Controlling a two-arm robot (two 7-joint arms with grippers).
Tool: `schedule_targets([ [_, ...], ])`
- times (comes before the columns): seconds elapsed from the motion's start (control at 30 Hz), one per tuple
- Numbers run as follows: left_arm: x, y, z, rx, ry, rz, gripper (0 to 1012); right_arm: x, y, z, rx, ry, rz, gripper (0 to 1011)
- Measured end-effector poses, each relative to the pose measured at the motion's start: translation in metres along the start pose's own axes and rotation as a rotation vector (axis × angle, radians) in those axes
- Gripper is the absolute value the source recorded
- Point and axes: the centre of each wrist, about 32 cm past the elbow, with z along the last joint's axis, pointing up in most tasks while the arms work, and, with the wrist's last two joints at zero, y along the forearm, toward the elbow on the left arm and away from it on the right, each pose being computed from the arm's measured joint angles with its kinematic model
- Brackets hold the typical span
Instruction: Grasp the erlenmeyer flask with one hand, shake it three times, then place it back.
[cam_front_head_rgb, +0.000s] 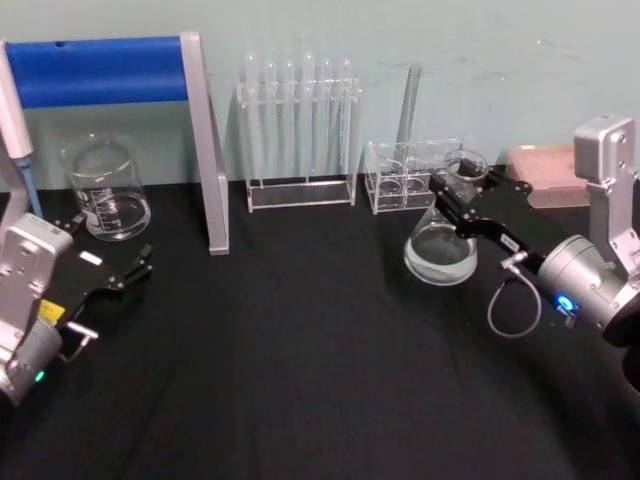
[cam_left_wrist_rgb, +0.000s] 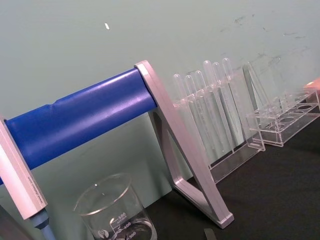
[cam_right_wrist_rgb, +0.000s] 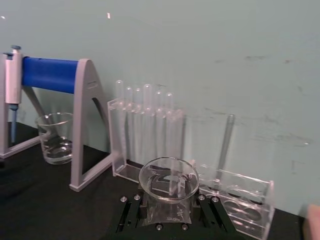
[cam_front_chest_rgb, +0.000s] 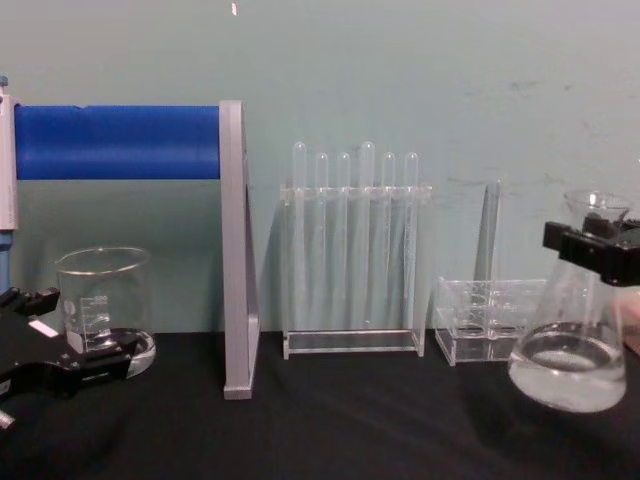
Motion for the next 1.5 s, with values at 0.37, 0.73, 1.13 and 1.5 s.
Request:
schedule_targets([
  [0.37, 0.0, 0.0, 0.0, 0.0, 0.0, 0.0, 1001, -0.023, 0.004, 0.002, 0.007, 0.003, 0.111, 456],
  [0.73, 0.0, 0.0, 0.0, 0.0, 0.0, 0.0, 1001, -0.051, 0.008, 0.002, 0.006, 0.002, 0.234, 456],
  [1.13, 0.0, 0.0, 0.0, 0.0, 0.0, 0.0, 1001, -0.073, 0.008, 0.002, -0.004, -0.01, 0.344, 456],
  [1.5, 0.0, 0.0, 0.0, 0.0, 0.0, 0.0, 1001, -0.083, 0.007, 0.001, -0.015, -0.02, 0.406, 456],
])
